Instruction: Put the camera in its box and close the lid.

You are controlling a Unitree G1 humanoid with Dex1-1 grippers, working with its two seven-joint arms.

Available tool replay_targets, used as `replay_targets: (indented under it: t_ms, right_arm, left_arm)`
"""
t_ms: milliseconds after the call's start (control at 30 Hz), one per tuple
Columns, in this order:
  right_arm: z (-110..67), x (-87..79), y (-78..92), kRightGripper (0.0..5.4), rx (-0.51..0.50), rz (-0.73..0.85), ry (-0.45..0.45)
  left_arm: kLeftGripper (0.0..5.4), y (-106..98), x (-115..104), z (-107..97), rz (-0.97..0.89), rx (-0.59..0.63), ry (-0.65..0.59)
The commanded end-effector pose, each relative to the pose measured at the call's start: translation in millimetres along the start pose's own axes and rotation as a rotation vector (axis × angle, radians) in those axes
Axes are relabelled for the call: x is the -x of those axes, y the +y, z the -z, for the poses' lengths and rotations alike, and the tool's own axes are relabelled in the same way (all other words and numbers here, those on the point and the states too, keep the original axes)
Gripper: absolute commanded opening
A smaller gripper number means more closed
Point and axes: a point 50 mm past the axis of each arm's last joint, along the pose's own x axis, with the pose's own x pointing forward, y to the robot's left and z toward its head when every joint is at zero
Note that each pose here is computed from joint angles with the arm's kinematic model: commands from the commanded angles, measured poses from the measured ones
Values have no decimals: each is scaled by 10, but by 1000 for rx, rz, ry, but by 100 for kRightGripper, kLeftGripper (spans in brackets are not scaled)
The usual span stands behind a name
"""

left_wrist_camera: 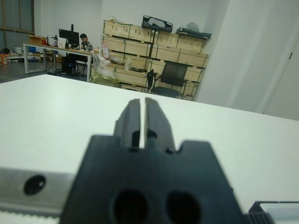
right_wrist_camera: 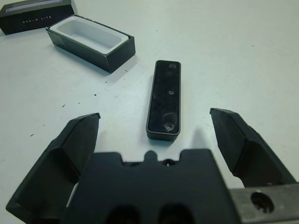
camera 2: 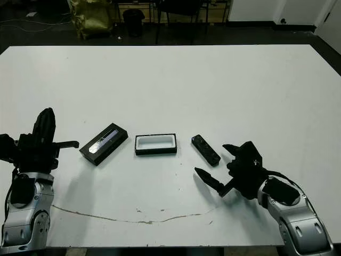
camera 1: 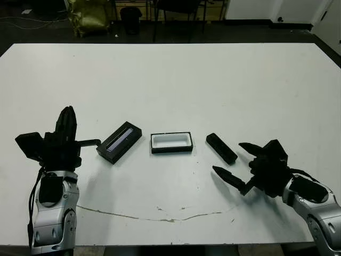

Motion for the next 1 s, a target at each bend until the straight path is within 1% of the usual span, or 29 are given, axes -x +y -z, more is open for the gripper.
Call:
replay_targets:
  t_ms: [33, 233, 400, 533, 633, 767, 1000]
  right_arm:
    - [62, -14, -18, 538, -10, 21, 29]
    - [85, -27, -1, 538, -15, 39, 53]
    - [107, -40, 18, 538, -5, 36, 66]
    - [135, -52, 26, 538, -25, 33, 82]
    - [153, -60, 35, 538, -18, 33, 83]
    - [179, -69, 44, 538, -48, 33, 95]
    - [217, -74, 50, 538, -65, 40, 105]
  left_arm:
    - [0, 20, 26, 45, -8, -5, 37]
    - [0, 31, 26, 44, -4, -22, 31]
    - [0, 26, 28, 46, -3, -24, 30]
    - [0, 25, 26, 44, -2, -12, 31]
    - [0, 25, 26, 40, -8, -12, 38]
    - [0, 25, 27, 42, -12, -11, 42]
    - [0, 26, 29, 48, -13, -22, 39]
